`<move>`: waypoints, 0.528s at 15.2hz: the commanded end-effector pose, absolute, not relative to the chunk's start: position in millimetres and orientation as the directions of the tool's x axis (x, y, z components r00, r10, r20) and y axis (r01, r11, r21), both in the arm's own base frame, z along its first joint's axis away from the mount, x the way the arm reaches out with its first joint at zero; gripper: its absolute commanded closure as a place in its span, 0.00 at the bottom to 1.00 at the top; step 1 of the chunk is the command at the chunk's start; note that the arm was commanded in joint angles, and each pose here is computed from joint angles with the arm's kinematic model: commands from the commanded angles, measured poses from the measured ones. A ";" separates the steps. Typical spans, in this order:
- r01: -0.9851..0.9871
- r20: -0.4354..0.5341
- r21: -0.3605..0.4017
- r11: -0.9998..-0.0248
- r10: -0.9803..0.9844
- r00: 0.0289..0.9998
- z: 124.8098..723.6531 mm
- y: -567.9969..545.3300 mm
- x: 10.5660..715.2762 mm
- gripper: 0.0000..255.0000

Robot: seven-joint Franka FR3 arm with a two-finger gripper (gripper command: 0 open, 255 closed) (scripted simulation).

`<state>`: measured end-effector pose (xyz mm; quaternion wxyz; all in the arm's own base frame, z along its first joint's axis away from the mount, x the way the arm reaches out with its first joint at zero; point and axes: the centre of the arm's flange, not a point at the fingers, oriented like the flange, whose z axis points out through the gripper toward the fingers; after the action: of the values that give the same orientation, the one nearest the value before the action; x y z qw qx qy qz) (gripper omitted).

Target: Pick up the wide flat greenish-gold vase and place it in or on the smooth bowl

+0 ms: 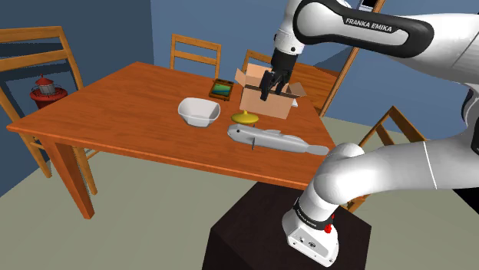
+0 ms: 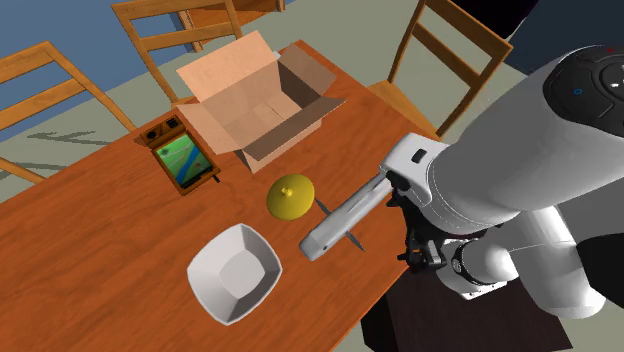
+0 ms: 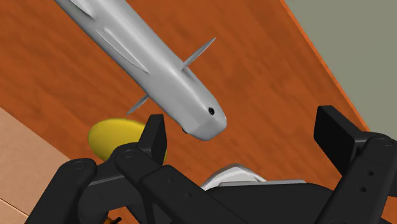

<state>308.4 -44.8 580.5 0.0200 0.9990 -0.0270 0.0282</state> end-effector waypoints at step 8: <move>-0.057 0.044 0.006 -0.998 -0.057 0.997 535.8 -108.7 365.6 0.00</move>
<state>359.1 -96.9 540.5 0.0054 0.9993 -0.0285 0.0222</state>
